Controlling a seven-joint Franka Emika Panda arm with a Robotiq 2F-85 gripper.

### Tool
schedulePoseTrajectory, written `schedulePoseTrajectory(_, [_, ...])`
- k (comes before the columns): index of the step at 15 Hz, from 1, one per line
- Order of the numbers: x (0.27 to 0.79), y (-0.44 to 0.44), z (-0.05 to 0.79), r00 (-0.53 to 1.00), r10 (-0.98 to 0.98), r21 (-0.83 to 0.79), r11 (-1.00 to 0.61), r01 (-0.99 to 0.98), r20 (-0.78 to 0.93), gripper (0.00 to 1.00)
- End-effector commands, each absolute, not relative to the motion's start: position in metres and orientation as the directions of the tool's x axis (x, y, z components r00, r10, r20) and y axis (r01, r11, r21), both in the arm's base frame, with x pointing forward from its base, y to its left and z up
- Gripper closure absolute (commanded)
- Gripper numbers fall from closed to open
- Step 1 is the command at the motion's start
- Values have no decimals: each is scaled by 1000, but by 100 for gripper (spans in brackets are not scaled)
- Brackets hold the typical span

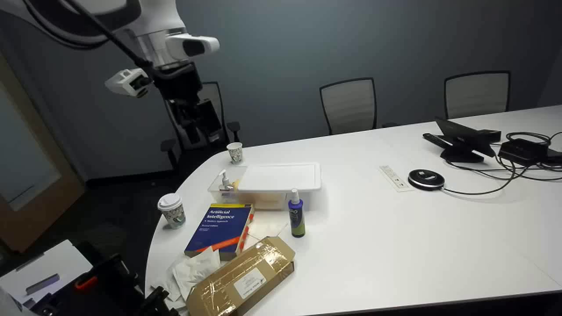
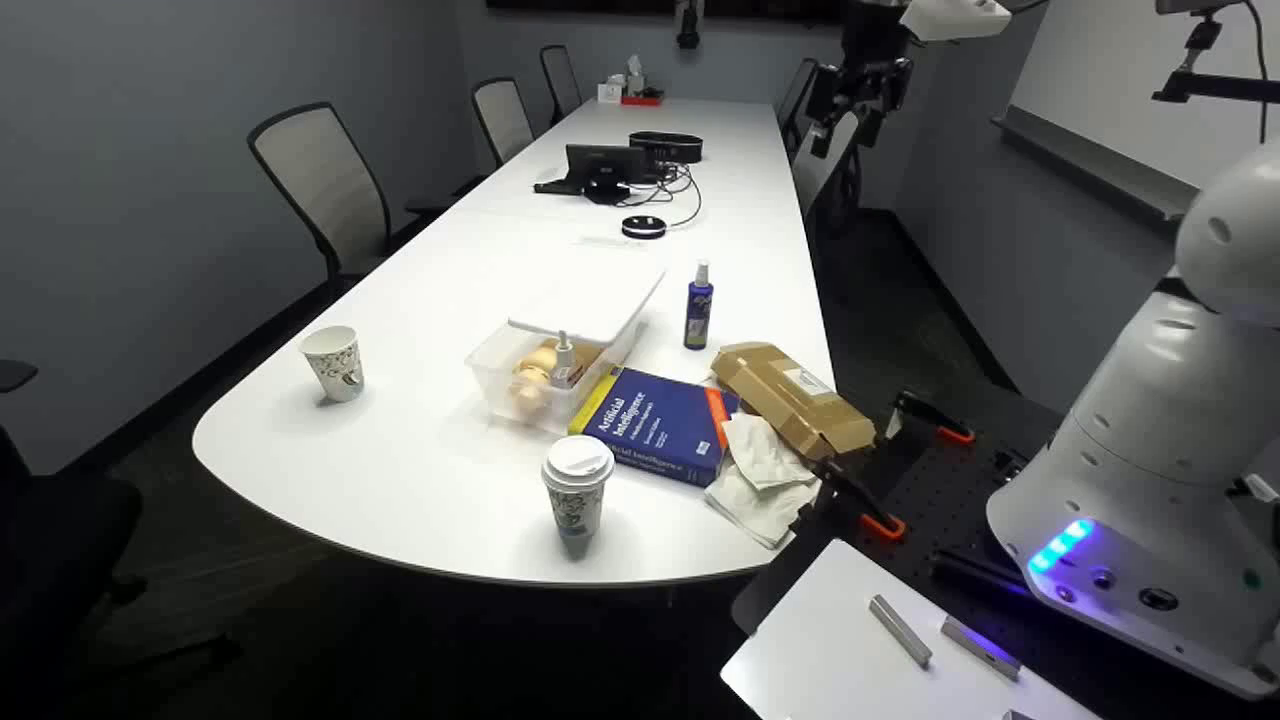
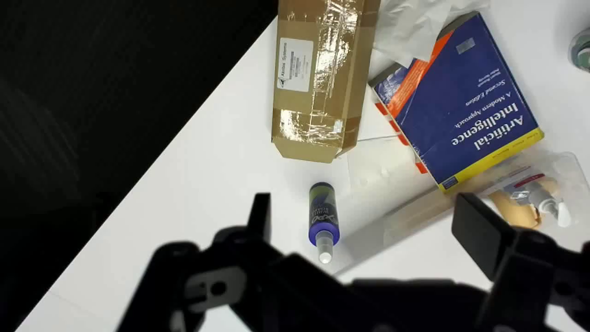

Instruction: Remove the lid from the coffee cup.

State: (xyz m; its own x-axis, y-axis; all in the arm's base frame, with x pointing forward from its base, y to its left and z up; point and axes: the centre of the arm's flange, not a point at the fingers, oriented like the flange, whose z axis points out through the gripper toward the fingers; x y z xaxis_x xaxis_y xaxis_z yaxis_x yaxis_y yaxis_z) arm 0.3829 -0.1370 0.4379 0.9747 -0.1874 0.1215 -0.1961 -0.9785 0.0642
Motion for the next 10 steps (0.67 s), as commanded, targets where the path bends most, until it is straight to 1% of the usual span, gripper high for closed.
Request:
schedulePoseTrajectory(1, [383, -137, 438, 975, -187, 64, -978, -196, 122, 0])
schedulePoseTrajectory(8, [383, -137, 438, 975, -187, 64, -978, -196, 122, 0])
schedulePoseTrajectory(10, [396, -128, 429, 952, -274, 53, -957, -284, 135, 0])
